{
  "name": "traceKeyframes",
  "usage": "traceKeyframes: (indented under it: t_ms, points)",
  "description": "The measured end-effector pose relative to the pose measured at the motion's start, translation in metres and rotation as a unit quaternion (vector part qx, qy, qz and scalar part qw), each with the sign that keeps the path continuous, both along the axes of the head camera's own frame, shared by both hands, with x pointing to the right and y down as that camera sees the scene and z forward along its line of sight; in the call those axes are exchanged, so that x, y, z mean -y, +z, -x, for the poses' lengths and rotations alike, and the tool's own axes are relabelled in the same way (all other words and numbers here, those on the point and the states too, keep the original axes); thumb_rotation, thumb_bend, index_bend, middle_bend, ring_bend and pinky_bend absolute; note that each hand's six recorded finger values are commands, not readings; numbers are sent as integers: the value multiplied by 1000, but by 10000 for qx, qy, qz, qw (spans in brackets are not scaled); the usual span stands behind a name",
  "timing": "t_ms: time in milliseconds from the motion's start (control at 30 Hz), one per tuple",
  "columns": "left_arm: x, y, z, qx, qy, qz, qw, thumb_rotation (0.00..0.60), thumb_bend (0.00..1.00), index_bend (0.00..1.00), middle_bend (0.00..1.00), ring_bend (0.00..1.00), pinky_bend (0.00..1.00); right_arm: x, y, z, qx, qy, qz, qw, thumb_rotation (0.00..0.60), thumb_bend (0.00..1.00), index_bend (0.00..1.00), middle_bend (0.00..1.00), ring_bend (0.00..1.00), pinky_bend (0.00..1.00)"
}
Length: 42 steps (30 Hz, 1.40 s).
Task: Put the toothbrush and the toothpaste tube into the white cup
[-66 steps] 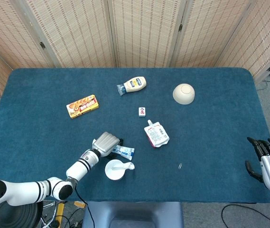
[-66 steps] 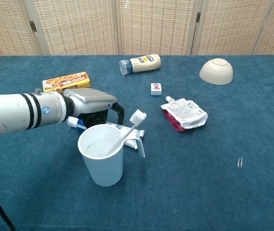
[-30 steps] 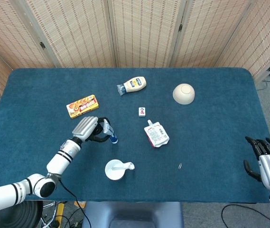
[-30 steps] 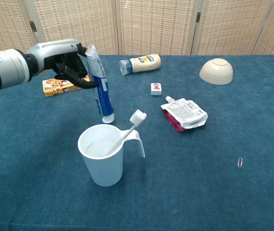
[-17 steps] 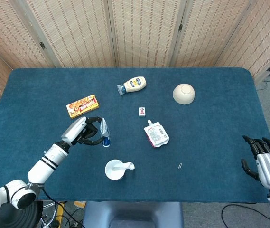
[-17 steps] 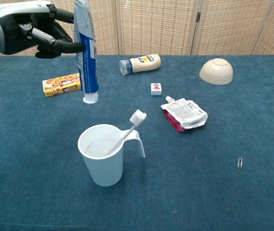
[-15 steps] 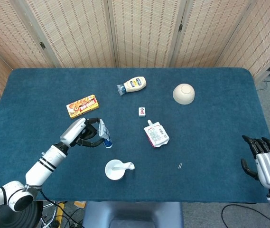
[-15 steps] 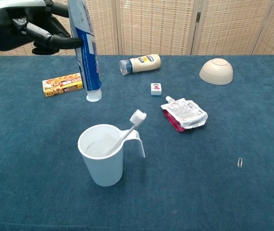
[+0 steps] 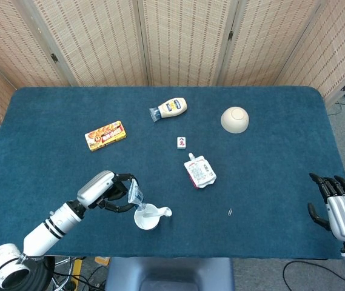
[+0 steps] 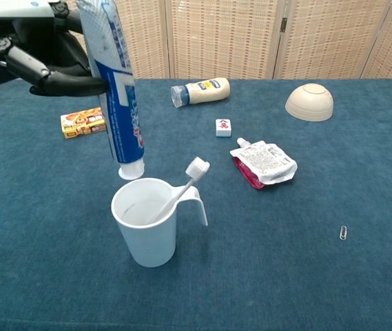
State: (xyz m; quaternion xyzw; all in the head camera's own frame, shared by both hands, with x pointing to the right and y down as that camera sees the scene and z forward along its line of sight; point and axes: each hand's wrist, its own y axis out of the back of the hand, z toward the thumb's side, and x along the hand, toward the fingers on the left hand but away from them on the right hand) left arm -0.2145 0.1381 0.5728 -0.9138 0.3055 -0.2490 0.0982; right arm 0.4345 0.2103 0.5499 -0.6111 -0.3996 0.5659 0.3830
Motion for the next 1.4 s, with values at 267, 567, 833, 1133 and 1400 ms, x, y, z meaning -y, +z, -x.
traceKeyframes:
  t_ms: [267,567,833,1133,1400]
  points:
    - [-16,7,-7,75,260,54,9996,600,345,709,1000,959,942,0,-1,-1,-11,12,-2,10000,600,337,141,261,213,157]
    - [-20,18,-10,201,368,62,9991,600,345,673,1000,958,942,0,1,0,-4,-5,16,10000,600,337,141,261,214,157]
    - [-23,29,-7,511,587,18,9970,600,345,486,1000,943,939,2,1,0,-15,-19,26,10000,600,337,141,261,214,157]
    - [-31,36,-2,743,821,93,9938,600,343,241,1000,912,926,4,2,4,-7,-67,46,10000,600,337,141,261,214,157]
    - [-25,30,4,682,637,10,9956,600,326,167,943,852,917,6,1,7,-1,-88,29,10000,600,337,141,261,213,157]
